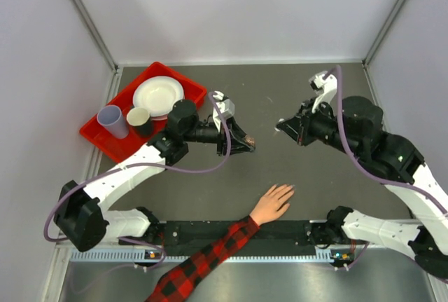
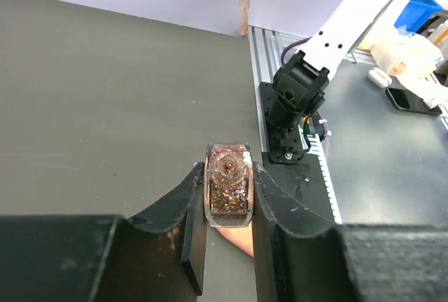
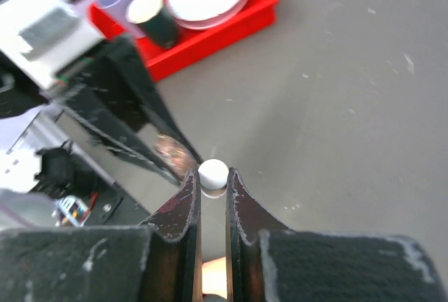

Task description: Paint the nails

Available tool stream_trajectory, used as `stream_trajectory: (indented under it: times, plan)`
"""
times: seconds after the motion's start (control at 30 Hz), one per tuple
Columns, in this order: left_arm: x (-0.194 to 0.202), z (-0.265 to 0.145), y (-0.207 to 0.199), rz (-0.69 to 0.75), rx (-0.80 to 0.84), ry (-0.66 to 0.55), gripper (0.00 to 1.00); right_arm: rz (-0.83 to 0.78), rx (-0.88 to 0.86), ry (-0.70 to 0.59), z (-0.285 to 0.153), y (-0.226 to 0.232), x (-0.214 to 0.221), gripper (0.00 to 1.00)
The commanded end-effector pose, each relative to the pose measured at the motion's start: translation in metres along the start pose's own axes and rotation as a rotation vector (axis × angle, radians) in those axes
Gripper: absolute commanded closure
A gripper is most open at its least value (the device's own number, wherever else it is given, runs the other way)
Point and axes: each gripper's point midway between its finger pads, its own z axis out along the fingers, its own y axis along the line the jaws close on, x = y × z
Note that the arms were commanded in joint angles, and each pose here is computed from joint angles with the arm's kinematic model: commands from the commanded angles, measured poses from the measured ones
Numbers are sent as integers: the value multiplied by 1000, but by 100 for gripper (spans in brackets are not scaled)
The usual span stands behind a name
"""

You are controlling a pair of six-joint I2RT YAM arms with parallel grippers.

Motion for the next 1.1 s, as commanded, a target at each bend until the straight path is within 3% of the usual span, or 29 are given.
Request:
stream_trajectory:
  times: [0.0, 0.33, 1.07]
  plan:
    - [-13, -4, -15, 104, 46, -33, 100, -64, -150, 0, 1, 31, -22, 100]
    - [-12, -4, -18, 123, 40, -9, 100, -115, -230, 30, 26, 68, -27, 100]
    - [-7, -2, -13, 142, -9, 28, 100, -123, -203, 131, 56, 67, 3, 100]
